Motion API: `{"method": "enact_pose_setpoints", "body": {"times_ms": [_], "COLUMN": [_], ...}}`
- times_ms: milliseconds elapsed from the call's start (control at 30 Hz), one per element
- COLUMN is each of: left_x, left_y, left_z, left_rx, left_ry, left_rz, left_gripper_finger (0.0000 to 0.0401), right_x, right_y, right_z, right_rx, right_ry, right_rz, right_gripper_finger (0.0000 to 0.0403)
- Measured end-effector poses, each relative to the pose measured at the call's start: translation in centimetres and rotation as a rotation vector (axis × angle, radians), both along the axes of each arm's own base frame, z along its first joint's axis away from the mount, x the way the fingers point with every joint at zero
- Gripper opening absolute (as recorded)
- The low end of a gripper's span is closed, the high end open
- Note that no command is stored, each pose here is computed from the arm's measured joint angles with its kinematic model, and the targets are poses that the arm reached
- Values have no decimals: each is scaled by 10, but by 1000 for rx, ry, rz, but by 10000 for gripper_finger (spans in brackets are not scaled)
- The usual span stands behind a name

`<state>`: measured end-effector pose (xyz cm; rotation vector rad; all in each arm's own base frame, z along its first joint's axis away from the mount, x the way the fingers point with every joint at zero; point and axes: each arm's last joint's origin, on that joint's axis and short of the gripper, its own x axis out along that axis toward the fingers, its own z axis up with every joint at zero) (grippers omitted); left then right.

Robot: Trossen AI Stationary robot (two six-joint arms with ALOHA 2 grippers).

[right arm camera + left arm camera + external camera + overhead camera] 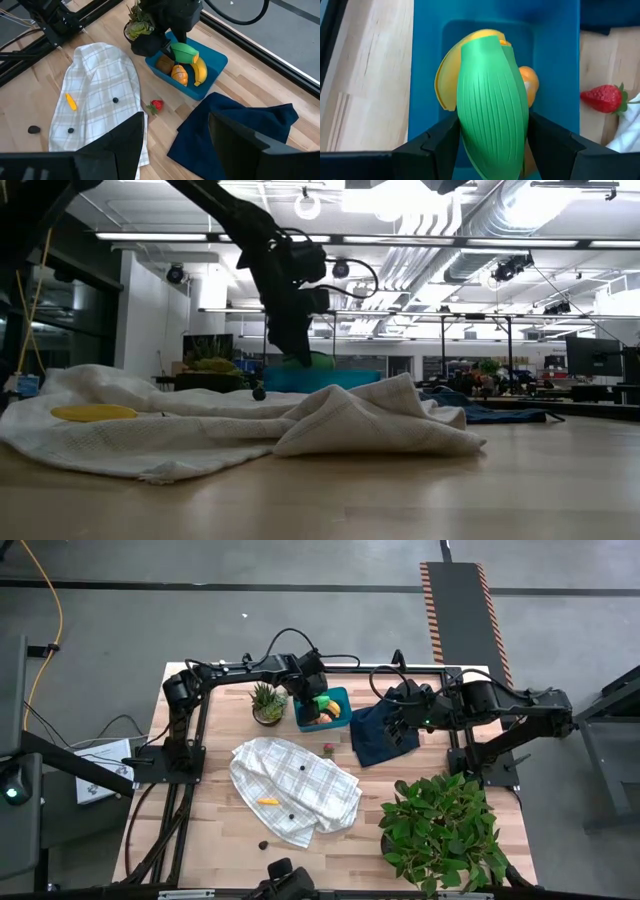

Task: Pick and placing Produce into tupperware
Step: Put the green corn into the blue bin, then put the yellow corn into the blue bin

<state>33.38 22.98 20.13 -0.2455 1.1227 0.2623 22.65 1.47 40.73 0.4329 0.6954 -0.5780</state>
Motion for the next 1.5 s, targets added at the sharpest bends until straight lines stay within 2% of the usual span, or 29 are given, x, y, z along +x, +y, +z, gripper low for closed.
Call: {"method": "enact_pose_setpoints", "body": {"times_ms": [300,633,833,1100,1267,1500], "left_x": [0,0,-2,-17,-34,-61], "left_y": [0,0,-2,-13,-25,-44], "left_z": [-1,-1,2,38,73,125], "left_rx": [-5,-12,-28,-22,-11,16], "left_ry": [6,3,1,-27,-73,-207], "left_rz": [2,10,21,26,51,133], "left_gripper_finger": [206,264,253,214,196,181], "right_x": [0,0,0,0,-1,-2], "right_y": [0,0,0,0,0,0], "right_z": [0,0,0,0,-1,-1], "right_rx": [-3,-10,-15,-36,-49,-61], "right_ry": [1,6,8,20,41,56], "right_rz": [3,11,16,40,53,68], "right_gripper_finger": [213,213,213,213,213,213]}}
